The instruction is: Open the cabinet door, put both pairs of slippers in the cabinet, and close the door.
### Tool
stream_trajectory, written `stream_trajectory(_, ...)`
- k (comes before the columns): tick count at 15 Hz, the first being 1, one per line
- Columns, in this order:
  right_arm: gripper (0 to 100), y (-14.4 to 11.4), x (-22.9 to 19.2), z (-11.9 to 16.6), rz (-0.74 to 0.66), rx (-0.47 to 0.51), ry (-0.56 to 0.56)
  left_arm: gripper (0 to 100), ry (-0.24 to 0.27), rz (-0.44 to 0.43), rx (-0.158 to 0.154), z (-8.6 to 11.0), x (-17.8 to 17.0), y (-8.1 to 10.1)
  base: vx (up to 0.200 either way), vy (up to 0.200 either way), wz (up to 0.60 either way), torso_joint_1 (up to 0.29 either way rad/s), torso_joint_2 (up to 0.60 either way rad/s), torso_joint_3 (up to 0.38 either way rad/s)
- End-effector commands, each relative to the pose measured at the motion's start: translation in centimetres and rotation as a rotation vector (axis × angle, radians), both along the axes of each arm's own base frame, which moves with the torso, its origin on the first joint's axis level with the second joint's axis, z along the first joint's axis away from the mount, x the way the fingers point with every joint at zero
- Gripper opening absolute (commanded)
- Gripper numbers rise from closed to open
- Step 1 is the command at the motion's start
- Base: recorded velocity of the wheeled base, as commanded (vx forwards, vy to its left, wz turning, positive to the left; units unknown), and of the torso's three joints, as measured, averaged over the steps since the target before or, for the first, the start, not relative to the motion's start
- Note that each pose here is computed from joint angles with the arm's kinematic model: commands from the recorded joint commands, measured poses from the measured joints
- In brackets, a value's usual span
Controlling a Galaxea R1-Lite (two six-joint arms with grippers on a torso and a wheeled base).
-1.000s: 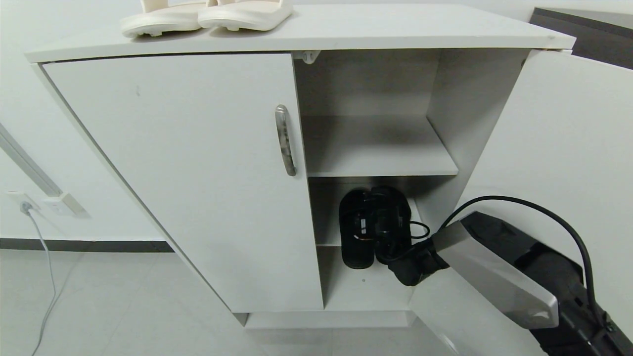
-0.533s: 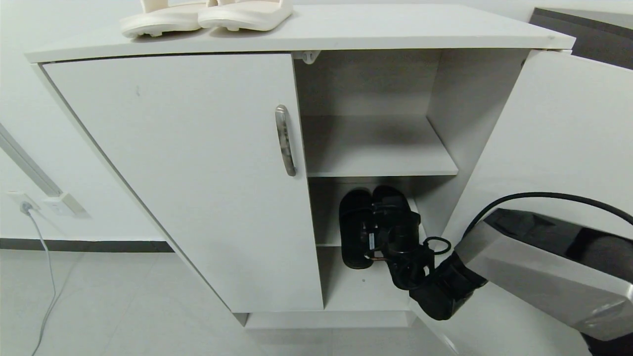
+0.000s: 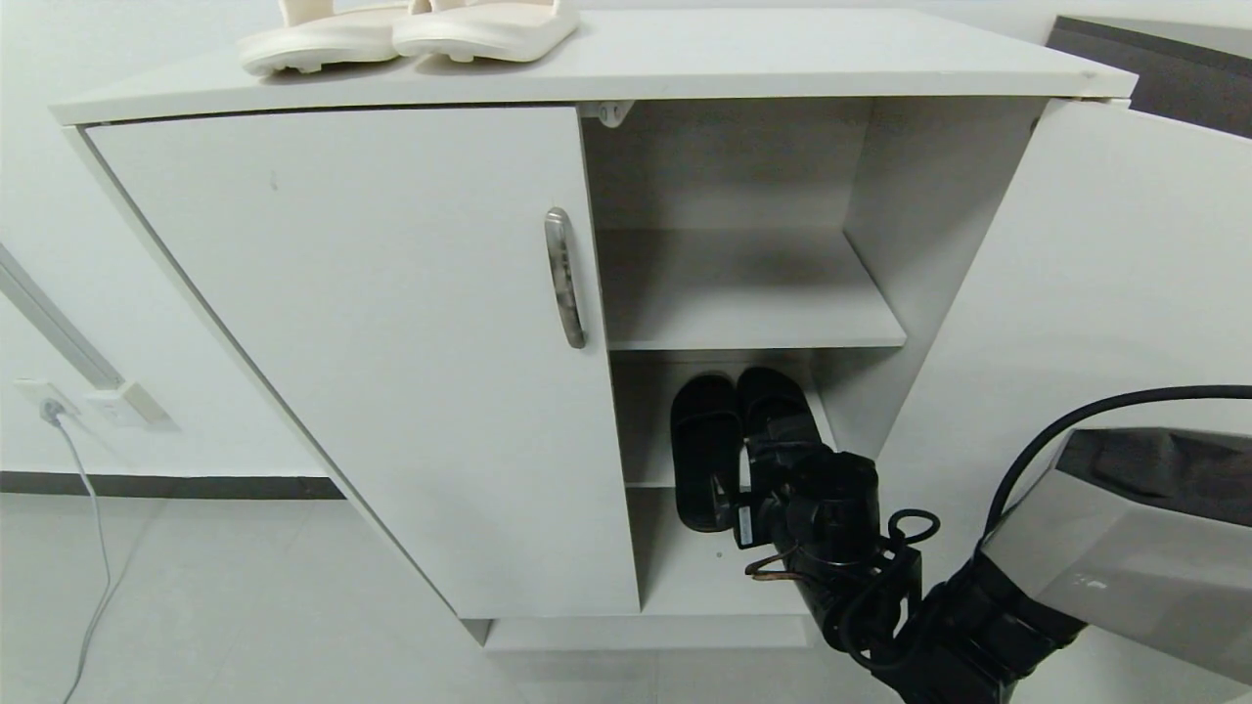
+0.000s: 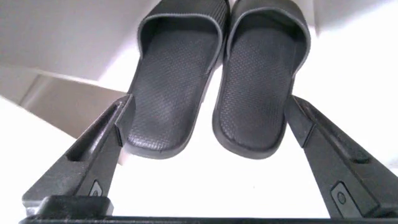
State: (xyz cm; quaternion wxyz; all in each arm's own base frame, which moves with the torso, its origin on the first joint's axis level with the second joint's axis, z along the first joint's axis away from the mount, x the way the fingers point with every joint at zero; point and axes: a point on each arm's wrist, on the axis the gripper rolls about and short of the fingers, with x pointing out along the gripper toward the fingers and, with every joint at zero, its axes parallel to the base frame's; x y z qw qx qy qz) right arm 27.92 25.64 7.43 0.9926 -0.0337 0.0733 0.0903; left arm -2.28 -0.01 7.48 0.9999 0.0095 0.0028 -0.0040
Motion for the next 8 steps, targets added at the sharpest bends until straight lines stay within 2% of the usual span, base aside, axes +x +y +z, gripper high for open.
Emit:
stream_trajectory(1, 100, -0.04, -0.47, 0.45, 0.01, 0.005, -0.004, 0, 0.0, 0.0, 0.001, 0.0, 0.0, 0.0, 0.0, 0.0, 0.0, 0.0, 0.0, 0.0)
stream_trajectory(2, 100, -0.05, -0.56, 0.35, 0.011, 0.001, 0.0, 0, 0.0, 0.0, 0.001, 0.0, 0.0, 0.0, 0.0, 0.0, 0.0, 0.0, 0.0, 0.0)
stream_trajectory(8, 100, 0.04, -0.72, 0.3, 0.016, -0.003, 0.0, 0, 0.0, 0.0, -0.001, 0.0, 0.0, 0.0, -0.2, 0.0, 0.0, 0.004, 0.01, 0.003)
